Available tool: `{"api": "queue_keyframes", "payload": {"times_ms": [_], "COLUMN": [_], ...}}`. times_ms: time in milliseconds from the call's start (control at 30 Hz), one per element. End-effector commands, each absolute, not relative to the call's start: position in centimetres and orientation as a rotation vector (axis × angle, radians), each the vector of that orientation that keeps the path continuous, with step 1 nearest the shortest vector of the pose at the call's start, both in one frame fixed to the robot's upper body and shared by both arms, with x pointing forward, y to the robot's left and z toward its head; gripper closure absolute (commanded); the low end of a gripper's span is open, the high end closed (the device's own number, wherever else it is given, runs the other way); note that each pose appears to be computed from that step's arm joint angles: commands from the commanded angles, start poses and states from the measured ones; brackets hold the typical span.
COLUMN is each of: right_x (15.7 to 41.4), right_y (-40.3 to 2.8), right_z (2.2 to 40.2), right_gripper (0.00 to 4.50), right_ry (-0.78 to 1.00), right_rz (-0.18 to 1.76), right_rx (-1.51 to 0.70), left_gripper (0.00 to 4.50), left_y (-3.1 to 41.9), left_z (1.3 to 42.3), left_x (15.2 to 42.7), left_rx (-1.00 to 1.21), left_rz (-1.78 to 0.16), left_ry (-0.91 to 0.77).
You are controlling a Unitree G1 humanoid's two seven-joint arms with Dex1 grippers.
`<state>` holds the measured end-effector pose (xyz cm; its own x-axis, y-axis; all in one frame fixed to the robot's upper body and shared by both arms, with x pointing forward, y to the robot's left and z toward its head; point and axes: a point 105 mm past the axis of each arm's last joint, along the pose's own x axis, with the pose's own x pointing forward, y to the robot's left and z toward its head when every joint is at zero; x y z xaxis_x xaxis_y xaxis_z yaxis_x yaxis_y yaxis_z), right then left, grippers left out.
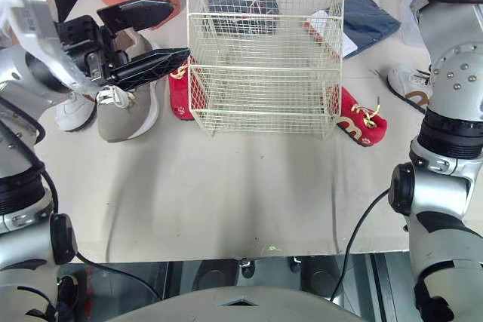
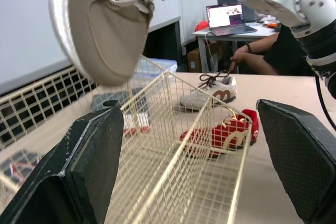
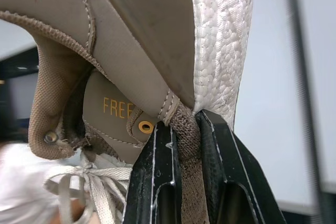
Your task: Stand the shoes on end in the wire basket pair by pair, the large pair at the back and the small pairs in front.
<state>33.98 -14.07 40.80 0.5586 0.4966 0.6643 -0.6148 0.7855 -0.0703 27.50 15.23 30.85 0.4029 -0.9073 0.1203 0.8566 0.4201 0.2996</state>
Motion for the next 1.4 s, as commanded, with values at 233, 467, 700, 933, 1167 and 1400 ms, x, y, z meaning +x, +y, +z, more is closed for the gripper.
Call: {"api": "queue_keyframes", "payload": {"times_ms": [233, 467, 700, 933, 1167, 1400], "right_x": [34.6, 36.2, 37.4, 38.9, 39.1, 38.9], "right_y": [-14.1, -14.0, -13.9, -15.6, -16.5, -17.0], "right_z": [39.9, 37.2, 34.8, 31.1, 30.0, 29.4], "right_gripper": [4.5, 4.5, 4.5, 4.5, 4.5, 4.5], "right_ry": [-0.809, -0.72, -0.569, -0.332, -0.299, -0.301], "right_rz": [0.607, 0.608, 0.622, 0.532, 0.474, 0.446], "right_rx": [-0.192, -0.296, -0.308, -0.183, -0.123, -0.144], "left_gripper": [0.1, 0.1, 0.1, 0.1, 0.1, 0.1], "left_y": [18.0, 18.6, 18.7, 18.3, 17.9, 17.6], "left_z": [31.3, 30.9, 30.8, 30.7, 30.8, 30.9], "left_x": [26.3, 25.5, 25.1, 25.2, 25.4, 25.6], "left_rx": [0.211, 0.212, 0.219, 0.218, 0.221, 0.224], "left_rz": [-0.941, -0.899, -0.897, -0.913, -0.927, -0.938], "left_ry": [-0.227, -0.224, -0.219, -0.218, -0.222, -0.224]}}
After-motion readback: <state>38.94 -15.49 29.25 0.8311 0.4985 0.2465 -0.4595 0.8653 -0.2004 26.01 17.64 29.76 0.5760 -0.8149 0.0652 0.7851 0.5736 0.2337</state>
